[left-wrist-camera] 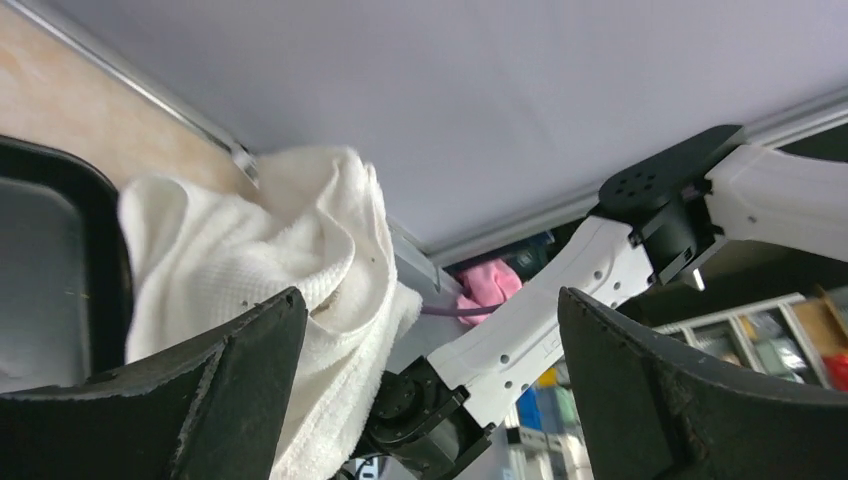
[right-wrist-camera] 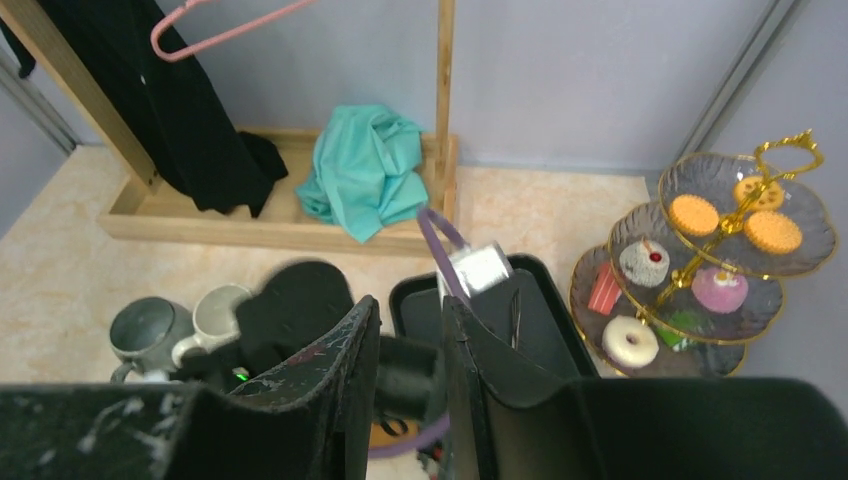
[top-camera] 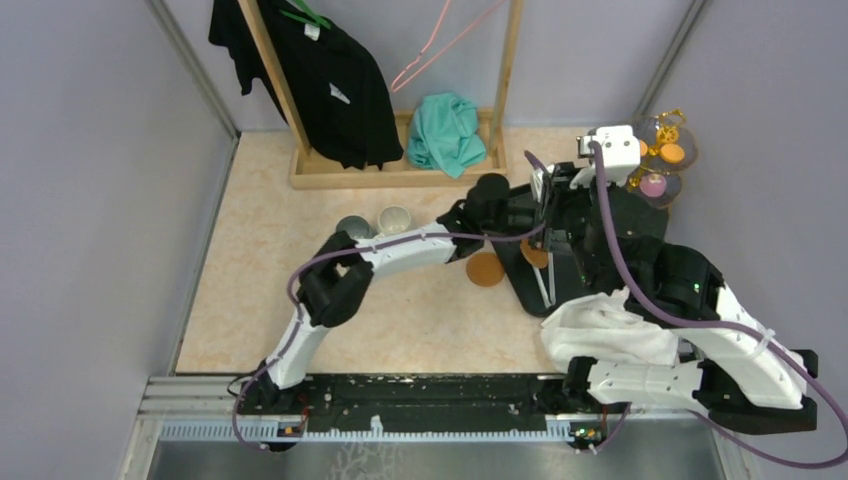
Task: Serve the afternoon tea
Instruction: Place the distractor at the corner of the board, then adjust the distractor at the corner of the board.
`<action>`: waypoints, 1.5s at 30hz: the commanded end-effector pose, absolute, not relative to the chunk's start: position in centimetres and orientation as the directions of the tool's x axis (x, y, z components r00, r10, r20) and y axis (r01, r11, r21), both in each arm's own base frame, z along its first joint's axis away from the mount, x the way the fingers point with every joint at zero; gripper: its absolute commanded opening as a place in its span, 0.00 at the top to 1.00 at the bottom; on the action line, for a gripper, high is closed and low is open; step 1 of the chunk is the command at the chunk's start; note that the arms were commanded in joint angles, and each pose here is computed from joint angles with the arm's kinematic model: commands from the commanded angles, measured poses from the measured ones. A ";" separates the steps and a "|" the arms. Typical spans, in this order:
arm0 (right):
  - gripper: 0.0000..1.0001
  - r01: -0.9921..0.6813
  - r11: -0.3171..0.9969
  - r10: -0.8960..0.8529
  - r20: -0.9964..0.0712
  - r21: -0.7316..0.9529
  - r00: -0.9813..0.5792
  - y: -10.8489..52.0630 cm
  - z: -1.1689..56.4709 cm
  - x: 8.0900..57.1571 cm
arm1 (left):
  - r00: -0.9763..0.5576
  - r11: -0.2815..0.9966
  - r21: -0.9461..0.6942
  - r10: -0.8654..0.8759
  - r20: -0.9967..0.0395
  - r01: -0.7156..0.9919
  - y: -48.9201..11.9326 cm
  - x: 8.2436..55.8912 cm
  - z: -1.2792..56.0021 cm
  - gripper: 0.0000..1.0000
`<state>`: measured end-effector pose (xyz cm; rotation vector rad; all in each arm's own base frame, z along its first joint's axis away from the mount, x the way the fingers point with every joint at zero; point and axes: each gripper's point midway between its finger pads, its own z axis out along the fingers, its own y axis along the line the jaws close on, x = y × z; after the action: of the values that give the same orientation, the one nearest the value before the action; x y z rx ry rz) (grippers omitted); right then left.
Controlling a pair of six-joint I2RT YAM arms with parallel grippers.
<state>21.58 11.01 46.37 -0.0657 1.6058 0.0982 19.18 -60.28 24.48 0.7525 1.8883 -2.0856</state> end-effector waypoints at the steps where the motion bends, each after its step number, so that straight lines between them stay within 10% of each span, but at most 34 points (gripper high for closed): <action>1: 0.70 -0.075 0.996 0.041 -0.993 0.049 -0.107 11.4 43.7 21.4 | -0.783 -0.057 -0.782 -0.020 -0.621 0.621 -57.6 22.4 28.1 0.01; 16: 0.86 -0.051 0.991 0.067 -0.789 0.124 -0.610 12.5 22.9 16.0 | -0.676 0.525 -0.619 -0.106 -0.729 0.585 -45.3 25.0 18.2 0.07; 45: 1.00 0.130 0.988 0.092 -0.362 -0.082 -0.927 9.2 8.9 7.3 | -0.645 0.586 -0.598 -0.161 -0.747 0.546 -41.9 26.3 15.9 0.09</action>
<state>7.51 9.91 7.55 0.1098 2.7546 -0.0243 26.37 -41.99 12.57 0.3124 2.1080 -1.0226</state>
